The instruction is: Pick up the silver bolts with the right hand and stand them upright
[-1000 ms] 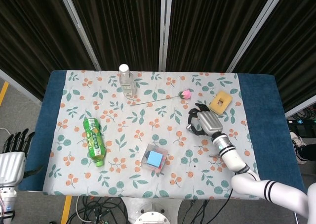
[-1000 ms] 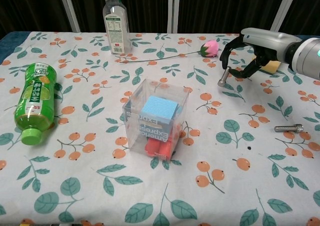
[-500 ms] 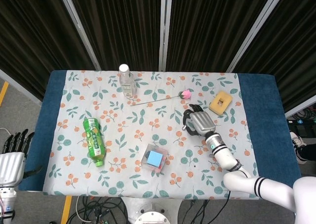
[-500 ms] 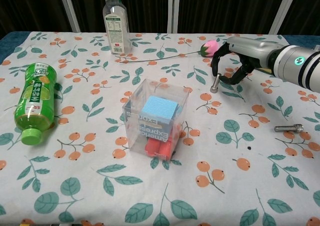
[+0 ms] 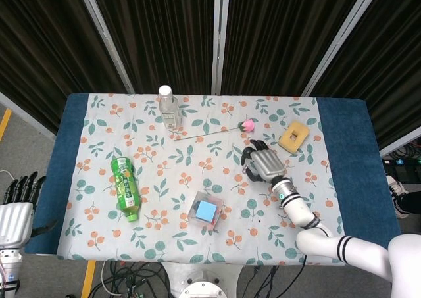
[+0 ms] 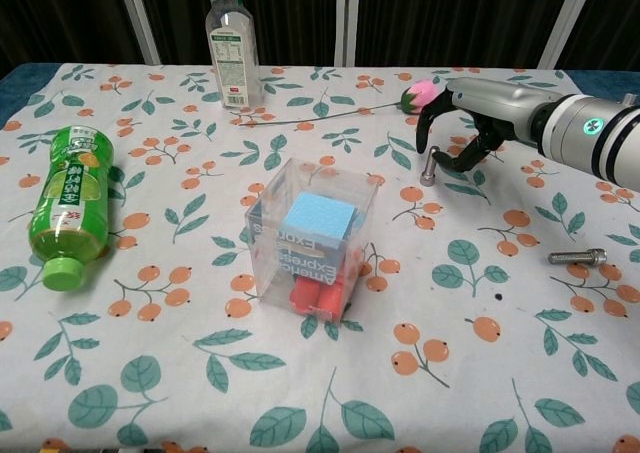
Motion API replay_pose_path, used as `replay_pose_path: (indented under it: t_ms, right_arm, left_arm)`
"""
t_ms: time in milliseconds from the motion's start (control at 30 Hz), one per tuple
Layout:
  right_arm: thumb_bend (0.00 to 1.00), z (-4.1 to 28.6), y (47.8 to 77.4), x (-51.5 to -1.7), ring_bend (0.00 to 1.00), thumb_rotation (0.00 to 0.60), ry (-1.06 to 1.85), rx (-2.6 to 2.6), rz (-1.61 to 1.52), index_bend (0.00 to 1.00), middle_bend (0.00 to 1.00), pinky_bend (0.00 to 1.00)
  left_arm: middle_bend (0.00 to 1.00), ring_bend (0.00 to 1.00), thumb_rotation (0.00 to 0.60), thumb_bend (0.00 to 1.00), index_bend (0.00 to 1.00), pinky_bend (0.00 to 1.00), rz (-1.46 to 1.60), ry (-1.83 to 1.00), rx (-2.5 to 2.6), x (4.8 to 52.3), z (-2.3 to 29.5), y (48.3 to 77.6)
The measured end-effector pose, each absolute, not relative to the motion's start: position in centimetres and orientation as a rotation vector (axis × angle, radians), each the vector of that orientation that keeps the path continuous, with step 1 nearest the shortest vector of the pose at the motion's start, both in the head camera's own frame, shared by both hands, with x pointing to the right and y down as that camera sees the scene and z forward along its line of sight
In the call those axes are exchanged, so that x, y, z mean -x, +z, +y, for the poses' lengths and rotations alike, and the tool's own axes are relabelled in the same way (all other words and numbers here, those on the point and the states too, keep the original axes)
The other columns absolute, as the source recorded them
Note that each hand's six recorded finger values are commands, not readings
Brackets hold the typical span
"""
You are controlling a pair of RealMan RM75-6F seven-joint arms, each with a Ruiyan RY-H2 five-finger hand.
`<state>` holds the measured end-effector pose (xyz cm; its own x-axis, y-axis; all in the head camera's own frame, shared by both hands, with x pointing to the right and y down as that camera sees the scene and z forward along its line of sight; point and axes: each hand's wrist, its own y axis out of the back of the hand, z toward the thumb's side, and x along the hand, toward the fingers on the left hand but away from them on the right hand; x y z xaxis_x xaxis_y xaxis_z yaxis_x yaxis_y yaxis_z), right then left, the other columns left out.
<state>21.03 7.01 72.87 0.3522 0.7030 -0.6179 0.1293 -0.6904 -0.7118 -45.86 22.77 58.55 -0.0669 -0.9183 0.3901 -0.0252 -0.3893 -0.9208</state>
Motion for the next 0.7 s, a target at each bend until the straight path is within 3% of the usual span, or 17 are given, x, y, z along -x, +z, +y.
replay_pose_path:
  t_ms: [200,433,700]
  right_arm:
    - [0.4,7.2,72.7,-20.8,0.0,0.6,1.33,2.064,-0.716,0.42,0.23,0.0]
    - [0.39,6.8,71.0,-21.4,0.0,0.6,1.28,2.04,-0.776,0.26,0.19,0.0]
    - [0.16,8.0,65.2,-25.9,0.0,0.6,1.182,1.925,-0.864,0.26,0.22,0.03]
  left_arm:
    - [0.0,0.0,0.6,0.06,0.09,0.0,1.055,-1.551,1.473,45.9,22.8,58.5]
    - [0.0,0.0,0.6,0.06,0.09,0.0,1.059,-1.549,1.464,46.1,22.8,58.3]
    - [0.0,0.0,0.6,0.06,0.09,0.0,1.059,-1.541,1.466,46.0,22.7,58.3]
